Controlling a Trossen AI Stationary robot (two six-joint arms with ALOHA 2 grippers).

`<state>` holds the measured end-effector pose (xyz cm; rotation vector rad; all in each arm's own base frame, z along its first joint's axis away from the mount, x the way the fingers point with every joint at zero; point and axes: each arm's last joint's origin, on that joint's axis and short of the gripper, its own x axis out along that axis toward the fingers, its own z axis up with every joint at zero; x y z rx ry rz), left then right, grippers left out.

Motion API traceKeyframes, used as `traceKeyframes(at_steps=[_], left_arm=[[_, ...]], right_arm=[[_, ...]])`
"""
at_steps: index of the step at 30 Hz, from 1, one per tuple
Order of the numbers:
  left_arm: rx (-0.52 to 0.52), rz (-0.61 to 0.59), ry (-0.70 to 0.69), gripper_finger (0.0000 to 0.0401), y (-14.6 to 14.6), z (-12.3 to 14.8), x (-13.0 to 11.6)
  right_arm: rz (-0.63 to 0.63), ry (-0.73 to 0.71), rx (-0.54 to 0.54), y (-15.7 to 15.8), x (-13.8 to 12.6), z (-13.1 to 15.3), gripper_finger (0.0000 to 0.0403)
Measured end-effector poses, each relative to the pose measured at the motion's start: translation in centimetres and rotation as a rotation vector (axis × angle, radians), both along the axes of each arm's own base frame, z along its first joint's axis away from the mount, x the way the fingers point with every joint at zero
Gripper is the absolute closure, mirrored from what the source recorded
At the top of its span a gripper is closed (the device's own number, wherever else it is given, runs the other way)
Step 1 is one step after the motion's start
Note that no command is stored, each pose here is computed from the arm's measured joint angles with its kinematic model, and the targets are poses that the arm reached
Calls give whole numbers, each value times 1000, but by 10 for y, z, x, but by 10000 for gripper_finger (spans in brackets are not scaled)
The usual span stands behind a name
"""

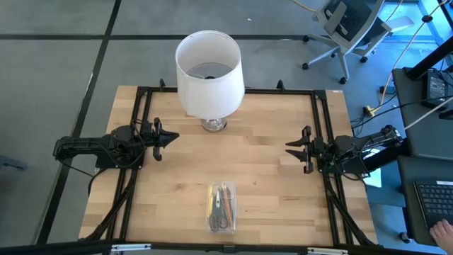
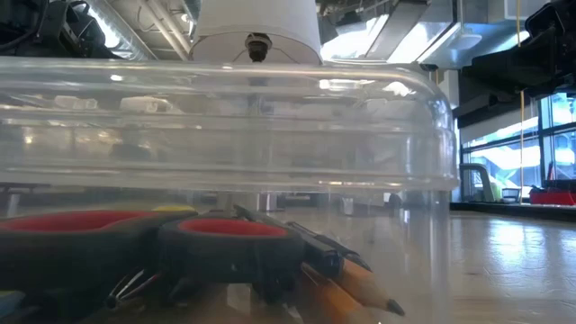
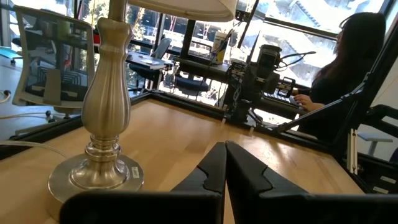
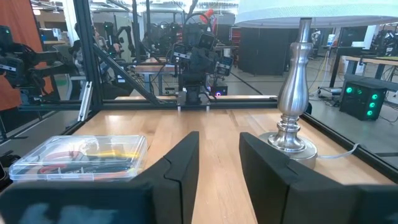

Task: Pick & place school supplies into a supply box
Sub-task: Return to Home Position

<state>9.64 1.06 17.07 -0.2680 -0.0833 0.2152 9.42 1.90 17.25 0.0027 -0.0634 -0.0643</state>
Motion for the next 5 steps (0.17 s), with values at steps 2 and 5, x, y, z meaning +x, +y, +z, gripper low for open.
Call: traceKeyframes(at_steps=[2, 5], left_arm=[[0, 0, 0, 397, 0, 0, 0], [0, 0, 0, 397, 0, 0, 0]], right_arm=[[0, 0, 0, 0, 0, 0, 283], [0, 0, 0, 0, 0, 0, 283]])
